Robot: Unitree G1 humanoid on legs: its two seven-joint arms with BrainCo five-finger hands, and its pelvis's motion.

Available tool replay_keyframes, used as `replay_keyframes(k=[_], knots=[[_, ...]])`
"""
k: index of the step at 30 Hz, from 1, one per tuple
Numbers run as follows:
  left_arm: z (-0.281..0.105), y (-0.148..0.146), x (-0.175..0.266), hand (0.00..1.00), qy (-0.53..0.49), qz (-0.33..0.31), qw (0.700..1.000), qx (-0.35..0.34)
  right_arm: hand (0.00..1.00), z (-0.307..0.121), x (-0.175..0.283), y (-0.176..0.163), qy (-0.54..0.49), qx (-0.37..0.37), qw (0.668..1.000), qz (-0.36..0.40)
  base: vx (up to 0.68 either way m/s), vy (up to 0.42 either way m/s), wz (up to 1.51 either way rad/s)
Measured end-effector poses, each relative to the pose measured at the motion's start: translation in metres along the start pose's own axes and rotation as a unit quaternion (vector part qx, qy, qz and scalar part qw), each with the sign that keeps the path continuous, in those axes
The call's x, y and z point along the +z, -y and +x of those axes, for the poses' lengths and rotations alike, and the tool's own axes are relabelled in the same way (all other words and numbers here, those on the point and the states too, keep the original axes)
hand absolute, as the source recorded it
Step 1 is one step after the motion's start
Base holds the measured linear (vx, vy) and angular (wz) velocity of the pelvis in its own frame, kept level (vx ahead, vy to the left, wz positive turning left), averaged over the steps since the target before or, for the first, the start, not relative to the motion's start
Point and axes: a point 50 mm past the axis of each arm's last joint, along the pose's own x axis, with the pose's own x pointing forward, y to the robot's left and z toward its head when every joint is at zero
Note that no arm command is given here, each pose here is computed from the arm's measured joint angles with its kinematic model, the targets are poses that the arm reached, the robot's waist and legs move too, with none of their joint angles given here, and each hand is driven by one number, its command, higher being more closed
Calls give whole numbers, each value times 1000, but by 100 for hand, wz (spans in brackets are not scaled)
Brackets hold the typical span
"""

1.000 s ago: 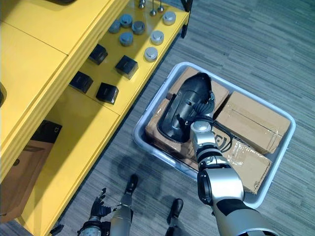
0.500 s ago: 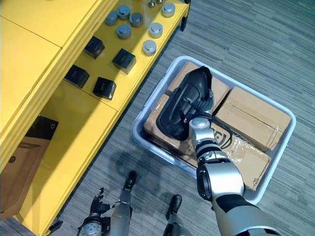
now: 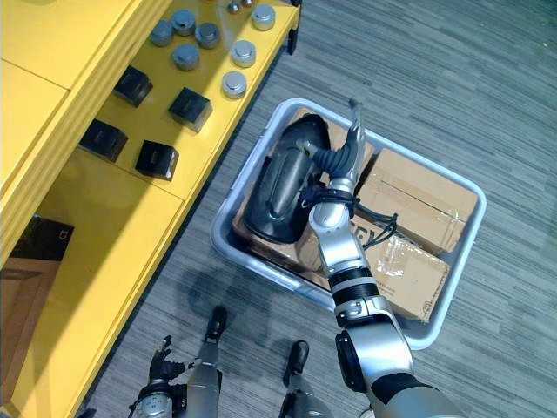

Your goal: Walk over and take plastic housings, then place them on the shelf

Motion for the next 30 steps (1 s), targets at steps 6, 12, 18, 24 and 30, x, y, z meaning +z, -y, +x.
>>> replay_keyframes(k=[6, 12, 18, 24, 30], knots=[[0, -2, -1, 0, -1, 1, 1000, 2, 0, -16, -21, -6, -49, 3, 999, 2, -2, 5, -10], [0, -2, 0, 0, 2, -1, 1000, 1, 0, -32, -79, -13, -185, 26, 981, -51, 0, 0, 0], [1, -3, 0, 0, -1, -15, 1000, 3, 0, -39, -95, -22, -247, 60, 966, -49, -7, 10, 3], [2, -3, 4, 0, 9, -20, 1000, 2, 100, -29, -98, -17, -274, 51, 959, -46, -6, 9, 11], [4, 0, 8, 0, 16, -21, 1000, -12, 100, -10, -106, 11, -290, 26, 955, -60, 9, 3, 9]])
